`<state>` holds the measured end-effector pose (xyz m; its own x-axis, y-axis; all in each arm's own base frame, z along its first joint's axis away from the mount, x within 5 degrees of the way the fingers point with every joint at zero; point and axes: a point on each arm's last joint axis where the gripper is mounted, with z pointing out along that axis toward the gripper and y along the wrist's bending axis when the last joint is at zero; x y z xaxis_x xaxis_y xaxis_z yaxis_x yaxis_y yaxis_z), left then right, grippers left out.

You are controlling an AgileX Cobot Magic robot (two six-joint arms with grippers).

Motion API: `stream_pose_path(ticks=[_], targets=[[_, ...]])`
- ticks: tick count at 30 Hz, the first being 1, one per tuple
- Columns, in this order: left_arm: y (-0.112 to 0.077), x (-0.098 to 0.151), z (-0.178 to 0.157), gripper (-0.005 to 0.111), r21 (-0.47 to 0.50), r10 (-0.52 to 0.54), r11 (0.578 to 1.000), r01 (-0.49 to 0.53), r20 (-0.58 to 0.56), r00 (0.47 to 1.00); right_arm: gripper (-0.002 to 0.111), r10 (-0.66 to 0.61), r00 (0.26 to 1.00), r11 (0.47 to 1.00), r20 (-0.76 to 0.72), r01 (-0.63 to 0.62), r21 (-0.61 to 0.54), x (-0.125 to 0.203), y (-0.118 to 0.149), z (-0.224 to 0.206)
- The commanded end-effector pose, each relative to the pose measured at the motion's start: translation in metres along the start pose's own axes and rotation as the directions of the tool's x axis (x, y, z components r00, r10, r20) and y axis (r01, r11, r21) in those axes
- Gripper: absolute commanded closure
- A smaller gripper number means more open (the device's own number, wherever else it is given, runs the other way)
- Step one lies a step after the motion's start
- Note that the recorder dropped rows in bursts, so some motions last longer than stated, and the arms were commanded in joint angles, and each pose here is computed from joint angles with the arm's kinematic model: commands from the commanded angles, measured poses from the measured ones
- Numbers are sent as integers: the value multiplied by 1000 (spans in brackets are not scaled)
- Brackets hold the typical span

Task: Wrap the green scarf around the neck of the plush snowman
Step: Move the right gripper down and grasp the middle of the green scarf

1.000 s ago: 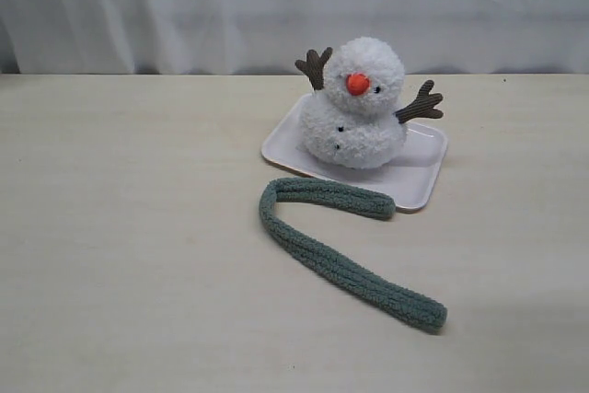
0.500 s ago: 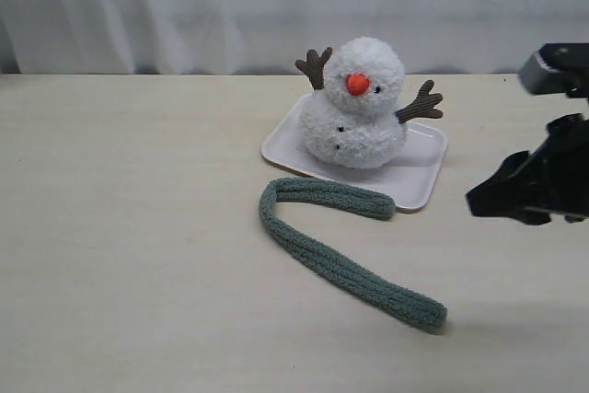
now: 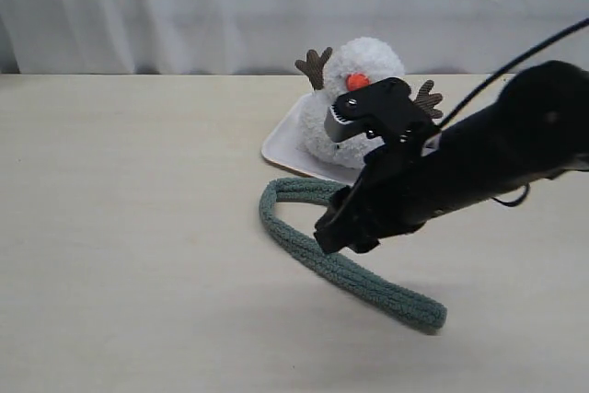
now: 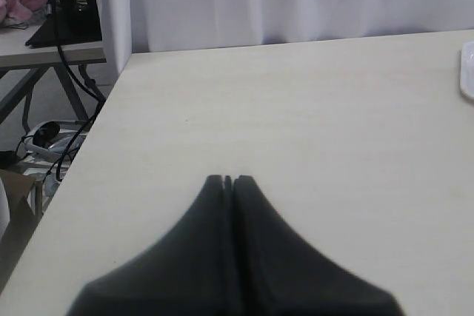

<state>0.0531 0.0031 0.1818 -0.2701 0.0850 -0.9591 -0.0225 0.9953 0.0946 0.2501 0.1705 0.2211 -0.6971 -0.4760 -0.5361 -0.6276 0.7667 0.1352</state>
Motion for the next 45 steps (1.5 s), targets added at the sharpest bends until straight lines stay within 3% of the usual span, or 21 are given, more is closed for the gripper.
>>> stream_pose_path(ticks=[1, 14, 22, 24, 26, 30, 38, 45], targets=[[0, 0, 0, 107, -1, -5, 1000, 5, 12, 1000, 51, 0, 1000, 1000, -23, 0, 11, -21, -6, 33], [0, 0, 0, 107, -1, -5, 1000, 5, 12, 1000, 51, -67, 992, 998, -107, 67, -3, -46, -21, 109], [0, 0, 0, 107, -1, -5, 1000, 5, 14, 1000, 52, -79, 980, 997, -184, 77, -15, -31, -27, 142], [0, 0, 0, 107, -1, -5, 1000, 5, 14, 1000, 54, -75, 979, 997, -190, 75, -10, -28, -28, 149], [0, 0, 0, 107, -1, -5, 1000, 5, 14, 1000, 65, -73, 977, 997, -200, 73, -12, -25, -29, 152], [0, 0, 0, 107, -1, -5, 1000, 5, 14, 1000, 104, -122, 967, 993, -223, 117, -35, -23, -28, 152], [0, 0, 0, 107, -1, -5, 1000, 5, 14, 1000, 104, -188, 956, 982, -227, 175, -75, -32, -17, 125], [0, 0, 0, 107, -1, -5, 1000, 5, 14, 1000, 104, -431, 889, 902, -152, 423, -83, -53, 34, 65]])
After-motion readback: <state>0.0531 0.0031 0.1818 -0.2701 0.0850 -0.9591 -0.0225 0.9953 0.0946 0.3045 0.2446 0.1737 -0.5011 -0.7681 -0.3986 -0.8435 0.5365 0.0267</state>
